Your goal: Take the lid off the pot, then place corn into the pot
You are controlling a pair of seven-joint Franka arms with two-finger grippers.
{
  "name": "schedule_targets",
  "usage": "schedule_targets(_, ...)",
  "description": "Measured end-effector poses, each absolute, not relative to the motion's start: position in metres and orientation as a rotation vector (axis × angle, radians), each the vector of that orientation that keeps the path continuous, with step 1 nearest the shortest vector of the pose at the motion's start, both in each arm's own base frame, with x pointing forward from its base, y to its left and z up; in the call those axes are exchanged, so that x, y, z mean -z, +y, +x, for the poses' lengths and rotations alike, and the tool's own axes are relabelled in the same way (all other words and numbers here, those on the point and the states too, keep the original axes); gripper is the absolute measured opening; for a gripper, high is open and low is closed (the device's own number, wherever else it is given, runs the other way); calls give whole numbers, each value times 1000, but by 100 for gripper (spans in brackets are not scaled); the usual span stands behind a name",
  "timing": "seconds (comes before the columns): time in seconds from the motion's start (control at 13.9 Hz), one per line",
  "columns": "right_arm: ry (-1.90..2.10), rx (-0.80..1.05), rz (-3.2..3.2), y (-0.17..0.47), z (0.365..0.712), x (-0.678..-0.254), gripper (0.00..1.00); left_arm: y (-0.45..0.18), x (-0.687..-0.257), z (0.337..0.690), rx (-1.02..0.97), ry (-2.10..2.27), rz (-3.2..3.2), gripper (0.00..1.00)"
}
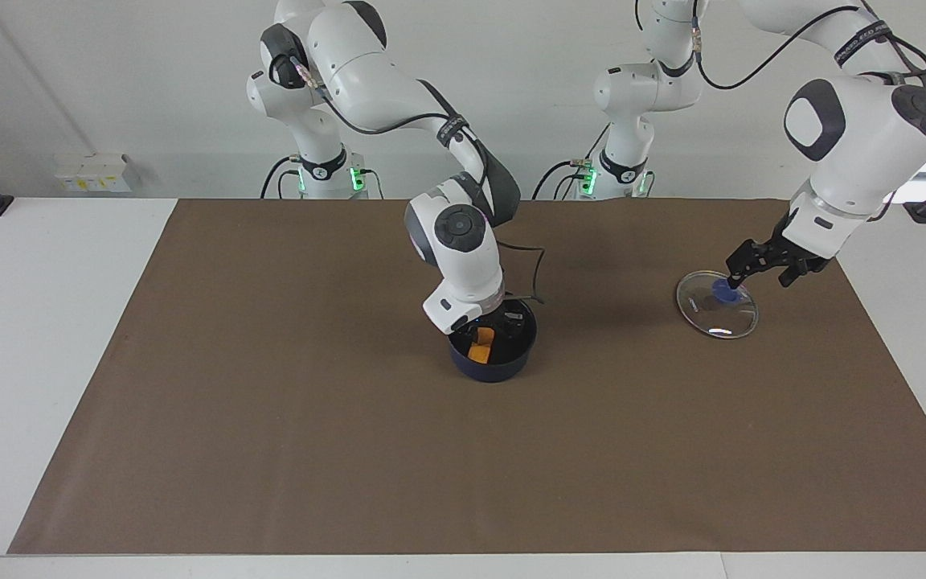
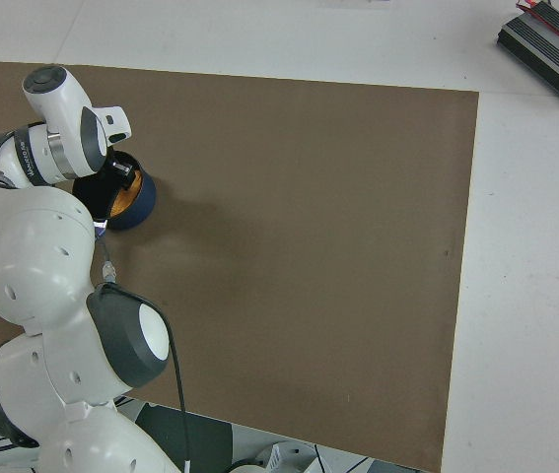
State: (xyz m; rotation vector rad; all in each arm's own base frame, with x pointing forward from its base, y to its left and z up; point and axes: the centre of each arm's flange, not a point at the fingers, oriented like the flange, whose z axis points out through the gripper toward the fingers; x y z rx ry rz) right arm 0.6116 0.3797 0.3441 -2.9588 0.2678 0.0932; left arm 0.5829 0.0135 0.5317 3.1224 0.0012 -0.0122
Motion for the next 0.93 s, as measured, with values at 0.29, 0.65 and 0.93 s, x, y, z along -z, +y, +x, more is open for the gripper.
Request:
schedule_targets(0.29, 299, 32, -2919, 361, 624, -402, 100, 15, -562, 578, 69, -6, 3142, 100)
schedule_targets(0.65, 432, 163, -2971, 245, 638, -513, 100, 11, -590, 573, 94, -18, 3145, 100)
schedule_targets(0.93, 441, 151, -3054, 176, 629, -557, 100, 3, -611, 567, 113, -41, 3144, 100)
